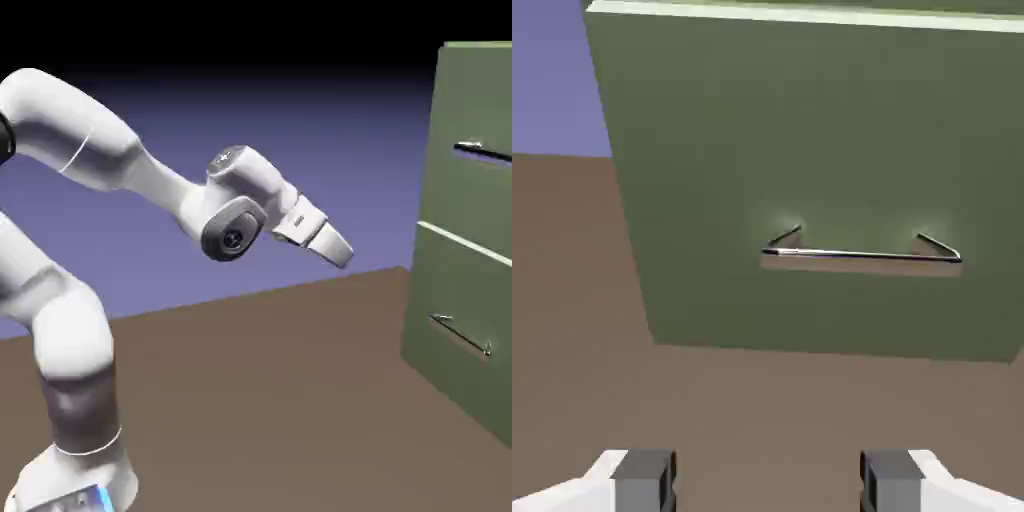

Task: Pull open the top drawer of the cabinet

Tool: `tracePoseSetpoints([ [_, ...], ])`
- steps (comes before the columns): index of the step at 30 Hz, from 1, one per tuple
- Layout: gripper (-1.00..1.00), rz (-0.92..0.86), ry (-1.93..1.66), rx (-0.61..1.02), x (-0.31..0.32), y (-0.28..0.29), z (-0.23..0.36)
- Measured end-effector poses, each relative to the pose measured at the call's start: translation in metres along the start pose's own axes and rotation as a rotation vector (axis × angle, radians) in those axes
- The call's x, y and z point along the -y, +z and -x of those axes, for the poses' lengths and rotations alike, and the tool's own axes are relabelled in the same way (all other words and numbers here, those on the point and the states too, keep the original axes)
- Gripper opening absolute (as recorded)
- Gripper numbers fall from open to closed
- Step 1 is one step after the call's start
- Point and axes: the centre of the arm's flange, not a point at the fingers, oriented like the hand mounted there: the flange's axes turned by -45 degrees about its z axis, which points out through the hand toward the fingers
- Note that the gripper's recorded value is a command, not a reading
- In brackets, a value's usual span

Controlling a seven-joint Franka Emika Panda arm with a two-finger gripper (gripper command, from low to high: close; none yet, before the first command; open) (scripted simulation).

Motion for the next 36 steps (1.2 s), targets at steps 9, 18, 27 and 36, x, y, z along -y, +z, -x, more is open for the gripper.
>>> tracePoseSetpoints([
  [9,0.0,0.112,0.001,-0.126,-0.062,-0.074,-0.049],
  [18,0.0,0.202,-0.084,-0.266,-0.081,-0.146,-0.082],
  [27,0.0,0.293,-0.274,-0.404,-0.062,-0.19,-0.114],
  [36,0.0,0.393,-0.555,-0.509,-0.027,-0.183,-0.15],
])
